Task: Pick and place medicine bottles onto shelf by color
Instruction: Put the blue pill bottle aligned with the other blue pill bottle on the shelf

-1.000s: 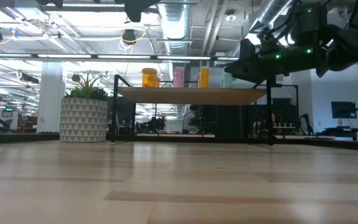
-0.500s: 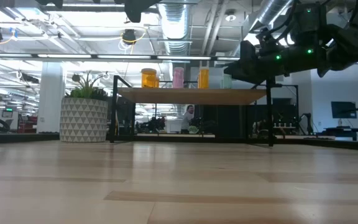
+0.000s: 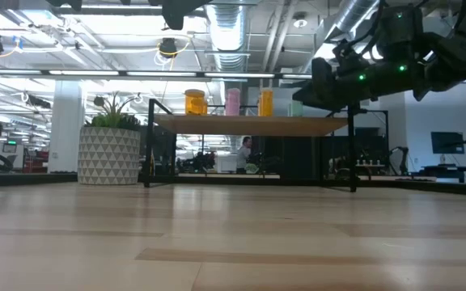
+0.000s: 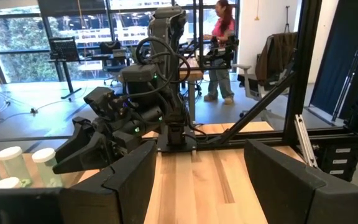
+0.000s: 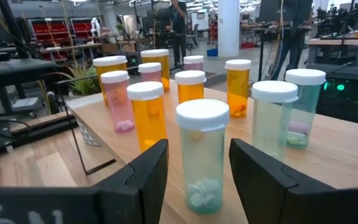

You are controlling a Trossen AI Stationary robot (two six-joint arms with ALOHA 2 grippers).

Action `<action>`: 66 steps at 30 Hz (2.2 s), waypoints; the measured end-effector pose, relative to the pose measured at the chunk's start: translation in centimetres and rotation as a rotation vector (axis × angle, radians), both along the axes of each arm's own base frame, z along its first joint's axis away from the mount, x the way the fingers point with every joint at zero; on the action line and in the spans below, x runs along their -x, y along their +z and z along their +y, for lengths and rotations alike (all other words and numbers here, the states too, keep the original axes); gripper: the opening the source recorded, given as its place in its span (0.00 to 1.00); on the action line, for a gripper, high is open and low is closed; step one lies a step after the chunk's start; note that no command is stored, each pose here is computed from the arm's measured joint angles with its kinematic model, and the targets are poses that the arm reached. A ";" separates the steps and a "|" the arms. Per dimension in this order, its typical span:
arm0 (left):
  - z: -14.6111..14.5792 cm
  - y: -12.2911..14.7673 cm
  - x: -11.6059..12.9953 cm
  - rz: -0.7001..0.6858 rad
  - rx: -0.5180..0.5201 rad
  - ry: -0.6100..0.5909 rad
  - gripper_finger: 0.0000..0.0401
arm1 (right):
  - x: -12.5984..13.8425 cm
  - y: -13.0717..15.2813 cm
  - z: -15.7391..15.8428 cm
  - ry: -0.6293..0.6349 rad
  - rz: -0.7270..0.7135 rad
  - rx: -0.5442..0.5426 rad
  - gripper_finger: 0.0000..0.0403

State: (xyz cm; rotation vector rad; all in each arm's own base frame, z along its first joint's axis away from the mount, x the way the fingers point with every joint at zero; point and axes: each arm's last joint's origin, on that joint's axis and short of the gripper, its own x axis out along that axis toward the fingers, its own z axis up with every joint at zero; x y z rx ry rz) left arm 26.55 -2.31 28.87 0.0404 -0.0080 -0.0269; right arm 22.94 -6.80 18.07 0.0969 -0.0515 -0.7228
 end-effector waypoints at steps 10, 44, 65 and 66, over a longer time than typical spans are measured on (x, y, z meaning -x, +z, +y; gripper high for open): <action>0.0 0.0 0.0 0.000 0.000 0.001 0.58 | 0.0 -0.1 0.0 -0.006 0.026 0.009 0.49; 0.0 -0.4 0.0 0.039 -0.008 0.000 0.58 | -0.1 -0.7 0.3 0.064 0.207 0.143 0.27; 0.0 -0.4 0.0 0.042 -0.006 0.001 0.58 | -0.2 -0.4 0.2 0.209 0.158 0.162 0.27; 0.0 -0.4 0.0 0.042 -0.006 0.000 0.58 | -0.2 -0.4 0.2 0.215 0.156 0.165 0.27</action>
